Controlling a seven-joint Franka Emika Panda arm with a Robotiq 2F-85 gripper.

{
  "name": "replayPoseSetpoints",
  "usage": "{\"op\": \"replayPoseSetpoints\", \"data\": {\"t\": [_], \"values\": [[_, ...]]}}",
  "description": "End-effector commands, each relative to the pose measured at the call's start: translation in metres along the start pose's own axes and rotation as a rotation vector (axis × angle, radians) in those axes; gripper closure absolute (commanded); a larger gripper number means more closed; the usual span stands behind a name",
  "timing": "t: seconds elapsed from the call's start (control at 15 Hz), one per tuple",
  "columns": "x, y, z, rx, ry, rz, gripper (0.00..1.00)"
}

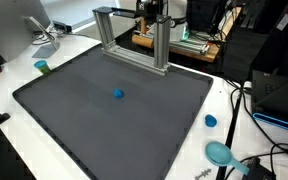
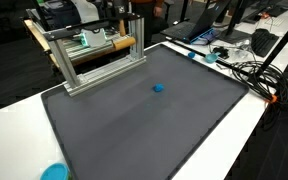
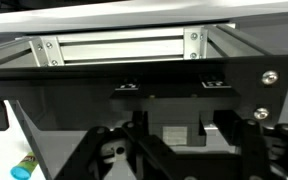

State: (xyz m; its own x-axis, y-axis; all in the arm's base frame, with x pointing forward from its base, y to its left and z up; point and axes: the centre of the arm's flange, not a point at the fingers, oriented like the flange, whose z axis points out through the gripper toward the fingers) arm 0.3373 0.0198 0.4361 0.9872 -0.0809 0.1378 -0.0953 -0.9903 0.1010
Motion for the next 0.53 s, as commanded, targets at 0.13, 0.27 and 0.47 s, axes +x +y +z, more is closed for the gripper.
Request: {"op": "replayPoseSetpoints", "data": {"t": [0.13,0.27,0.47], "values": [[-0.0019,0.0035,0.0025,0.019,0.033,0.004,0.70],[0.0004,0.0036,0.0025,0.021,0.045,-0.002,0.71],[0.0039,0.0037,-0.0033,0.020,0.065,-0.001,0.71]]}}
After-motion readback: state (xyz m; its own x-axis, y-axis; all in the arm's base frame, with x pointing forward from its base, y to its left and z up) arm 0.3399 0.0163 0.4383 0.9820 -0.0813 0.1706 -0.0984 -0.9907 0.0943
